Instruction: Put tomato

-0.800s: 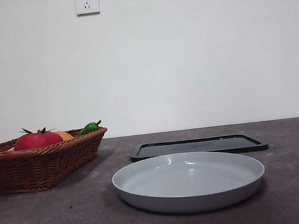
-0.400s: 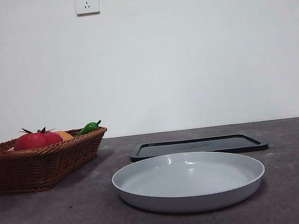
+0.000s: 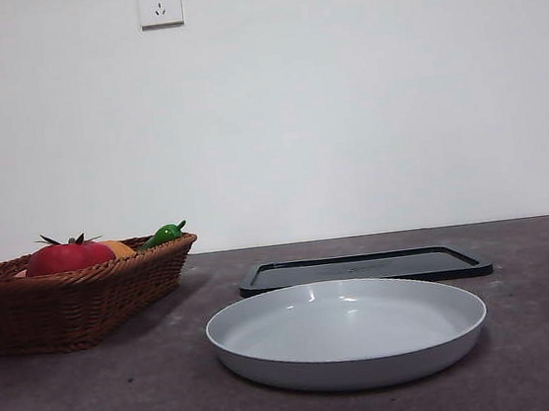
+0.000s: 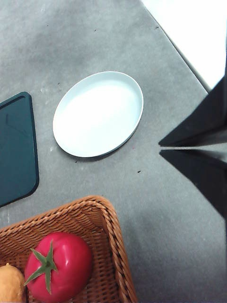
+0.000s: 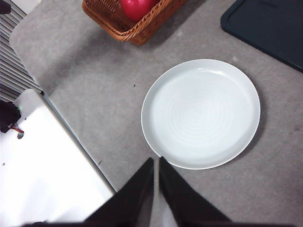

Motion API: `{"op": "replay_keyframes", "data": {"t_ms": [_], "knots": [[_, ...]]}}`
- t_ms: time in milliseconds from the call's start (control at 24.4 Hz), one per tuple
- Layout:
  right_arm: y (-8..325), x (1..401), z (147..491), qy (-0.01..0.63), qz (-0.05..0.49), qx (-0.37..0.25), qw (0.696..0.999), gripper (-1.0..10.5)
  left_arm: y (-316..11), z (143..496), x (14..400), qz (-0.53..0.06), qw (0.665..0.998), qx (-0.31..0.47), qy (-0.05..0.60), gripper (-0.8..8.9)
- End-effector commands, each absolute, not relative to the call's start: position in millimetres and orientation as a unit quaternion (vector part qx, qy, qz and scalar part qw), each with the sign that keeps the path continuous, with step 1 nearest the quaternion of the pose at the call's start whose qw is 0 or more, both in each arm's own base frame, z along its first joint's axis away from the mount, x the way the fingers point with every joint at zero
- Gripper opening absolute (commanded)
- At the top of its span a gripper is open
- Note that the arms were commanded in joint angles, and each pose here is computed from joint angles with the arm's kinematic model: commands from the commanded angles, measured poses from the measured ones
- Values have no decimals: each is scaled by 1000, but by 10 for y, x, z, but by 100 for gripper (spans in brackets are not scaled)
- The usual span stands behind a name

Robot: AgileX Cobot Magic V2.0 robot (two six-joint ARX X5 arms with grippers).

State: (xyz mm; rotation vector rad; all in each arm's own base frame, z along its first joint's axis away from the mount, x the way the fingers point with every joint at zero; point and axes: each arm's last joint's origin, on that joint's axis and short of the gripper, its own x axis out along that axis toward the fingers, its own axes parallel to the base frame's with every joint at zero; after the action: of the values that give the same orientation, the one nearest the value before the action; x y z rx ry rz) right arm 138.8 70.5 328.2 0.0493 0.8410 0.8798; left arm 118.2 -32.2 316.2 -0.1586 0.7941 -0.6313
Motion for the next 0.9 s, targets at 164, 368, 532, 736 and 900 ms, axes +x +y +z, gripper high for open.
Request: {"op": "replay_keyframes", "data": {"t_ms": [164, 368, 532, 736, 900], "knots": [[720, 1406, 3342, 381, 420, 15, 824, 50, -329, 3224, 1193, -309, 875, -67, 366, 162], [720, 1407, 3342, 381, 419, 16, 824, 335, -329, 3225, 1194, -308, 875, -71, 367, 381], [721, 1409, 3344, 380, 420, 17, 824, 437, -328, 3225, 1195, -306, 875, -71, 367, 445], [722, 1410, 3346, 380, 419, 18, 825, 437, -329, 3230, 1200, -307, 877, -70, 364, 502], [722, 1410, 3346, 380, 419, 18, 825, 437, -334, 3254, 1246, -306, 884, -66, 346, 501]]}}
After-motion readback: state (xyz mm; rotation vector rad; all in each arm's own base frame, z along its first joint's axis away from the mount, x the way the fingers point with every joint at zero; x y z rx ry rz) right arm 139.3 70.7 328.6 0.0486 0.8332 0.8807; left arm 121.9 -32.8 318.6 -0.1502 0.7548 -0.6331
